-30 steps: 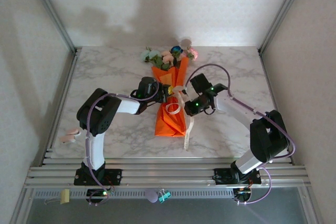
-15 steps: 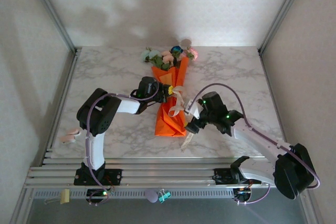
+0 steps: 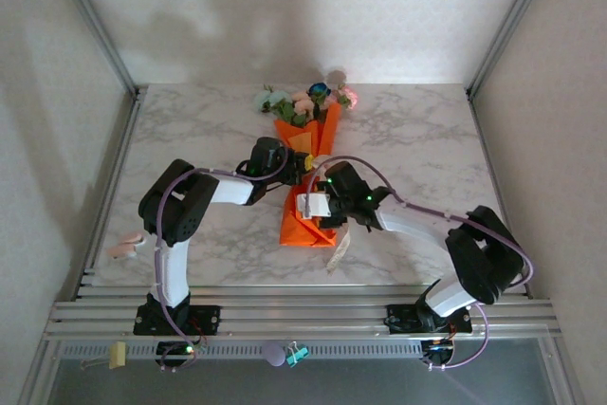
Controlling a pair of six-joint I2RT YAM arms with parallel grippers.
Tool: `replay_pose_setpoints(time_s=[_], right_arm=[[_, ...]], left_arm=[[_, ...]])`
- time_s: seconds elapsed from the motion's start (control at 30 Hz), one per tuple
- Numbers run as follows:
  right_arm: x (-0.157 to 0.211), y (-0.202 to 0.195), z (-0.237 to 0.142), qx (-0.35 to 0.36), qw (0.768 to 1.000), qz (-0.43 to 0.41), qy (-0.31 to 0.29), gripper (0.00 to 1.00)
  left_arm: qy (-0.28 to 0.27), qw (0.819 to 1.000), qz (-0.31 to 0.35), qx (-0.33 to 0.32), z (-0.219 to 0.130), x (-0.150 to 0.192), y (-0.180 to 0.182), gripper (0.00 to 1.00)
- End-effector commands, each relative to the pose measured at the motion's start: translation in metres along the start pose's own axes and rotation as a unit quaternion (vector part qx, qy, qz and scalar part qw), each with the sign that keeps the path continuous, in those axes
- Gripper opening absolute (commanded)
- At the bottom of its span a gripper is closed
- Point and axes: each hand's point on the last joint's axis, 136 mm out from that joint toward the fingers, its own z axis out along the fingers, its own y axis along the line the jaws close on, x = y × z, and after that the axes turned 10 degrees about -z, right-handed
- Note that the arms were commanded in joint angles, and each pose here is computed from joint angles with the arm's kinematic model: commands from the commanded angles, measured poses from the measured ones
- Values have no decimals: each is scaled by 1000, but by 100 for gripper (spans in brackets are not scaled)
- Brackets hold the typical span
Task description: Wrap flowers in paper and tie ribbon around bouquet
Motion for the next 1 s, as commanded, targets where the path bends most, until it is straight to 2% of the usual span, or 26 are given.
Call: replay_pose_setpoints(time_s=[0.0,0.13,0.23,0.33,0.47,0.6,0.63,0.77,0.97], right_arm=[[1,-18,7,14,999,-22,25,66],[2,-17,11,2,999,-24,29,50],[4,-17,13,1,999,-17,34,42],[2,-20,13,0,999,-7,31,27],[-6,-33,5,9,999,28,22,0],[-24,-49,-12,0,992,126,-21,0],[-17,-61,-18,4,982,185,-31,0],[-19,-77,-27,-4,946,313,-83,0],[-9,-101,-20,-38,868,477,-135,0]], left_arm=[[3,1000,8,-3,4,-1,-5,0],[5,1000,10,-4,4,0,-5,0],[6,1000,8,-4,3,0,-4,0],[7,1000,8,-5,3,0,-4,0],[8,1000,8,-5,4,0,-4,0],[10,1000,11,-1,4,1,-5,0],[11,1000,12,2,4,2,-7,0],[22,1000,13,18,1,4,-9,0],[39,998,17,39,-2,7,-10,0]])
